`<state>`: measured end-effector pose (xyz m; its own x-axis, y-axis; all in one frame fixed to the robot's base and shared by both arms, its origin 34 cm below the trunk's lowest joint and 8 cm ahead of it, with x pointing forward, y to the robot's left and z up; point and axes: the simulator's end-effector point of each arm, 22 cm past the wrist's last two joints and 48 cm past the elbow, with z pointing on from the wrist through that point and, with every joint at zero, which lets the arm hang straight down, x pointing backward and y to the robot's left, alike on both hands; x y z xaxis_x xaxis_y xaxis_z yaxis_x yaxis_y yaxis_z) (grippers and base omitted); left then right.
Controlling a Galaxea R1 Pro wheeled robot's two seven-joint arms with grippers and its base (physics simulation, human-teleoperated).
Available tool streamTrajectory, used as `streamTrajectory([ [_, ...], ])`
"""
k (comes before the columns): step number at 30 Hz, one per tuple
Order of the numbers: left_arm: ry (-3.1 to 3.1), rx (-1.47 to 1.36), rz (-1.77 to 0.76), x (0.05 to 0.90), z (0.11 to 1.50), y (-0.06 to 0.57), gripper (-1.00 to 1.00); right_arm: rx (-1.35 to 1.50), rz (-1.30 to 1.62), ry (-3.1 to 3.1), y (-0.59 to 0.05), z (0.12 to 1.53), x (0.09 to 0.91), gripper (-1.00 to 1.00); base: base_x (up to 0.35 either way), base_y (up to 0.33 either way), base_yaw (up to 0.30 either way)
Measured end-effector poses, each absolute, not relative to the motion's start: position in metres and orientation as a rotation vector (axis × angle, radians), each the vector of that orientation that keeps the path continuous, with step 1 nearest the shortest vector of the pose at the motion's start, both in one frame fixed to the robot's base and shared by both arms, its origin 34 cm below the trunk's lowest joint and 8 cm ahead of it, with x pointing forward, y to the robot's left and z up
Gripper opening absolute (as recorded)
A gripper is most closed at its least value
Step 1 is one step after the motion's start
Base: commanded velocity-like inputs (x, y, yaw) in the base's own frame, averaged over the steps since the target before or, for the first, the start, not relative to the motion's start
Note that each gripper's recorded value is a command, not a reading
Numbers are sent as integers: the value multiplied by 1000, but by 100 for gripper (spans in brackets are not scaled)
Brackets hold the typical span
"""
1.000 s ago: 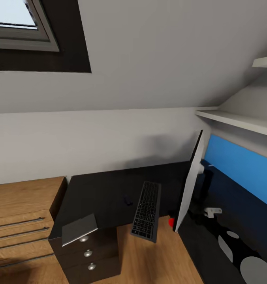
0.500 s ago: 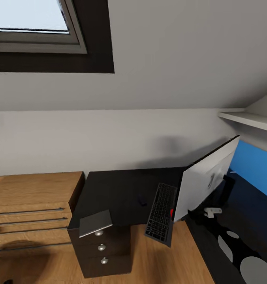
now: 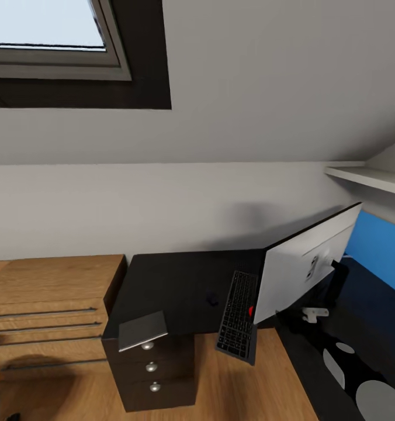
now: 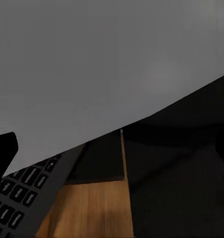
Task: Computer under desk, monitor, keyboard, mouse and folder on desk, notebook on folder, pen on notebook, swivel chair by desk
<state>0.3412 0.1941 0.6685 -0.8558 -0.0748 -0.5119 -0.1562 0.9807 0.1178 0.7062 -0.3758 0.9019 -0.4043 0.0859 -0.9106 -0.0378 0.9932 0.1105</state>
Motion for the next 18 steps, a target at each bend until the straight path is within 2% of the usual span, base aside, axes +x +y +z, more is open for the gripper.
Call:
streamTrajectory([
  [13,2482,-211,196,362,683,196,100,36,132,1976,-377,906,707,100,0,0,-243],
  [18,2451,-225,194,367,687,197,100,37,129,1972,-379,907,707,100,0,0,-120],
])
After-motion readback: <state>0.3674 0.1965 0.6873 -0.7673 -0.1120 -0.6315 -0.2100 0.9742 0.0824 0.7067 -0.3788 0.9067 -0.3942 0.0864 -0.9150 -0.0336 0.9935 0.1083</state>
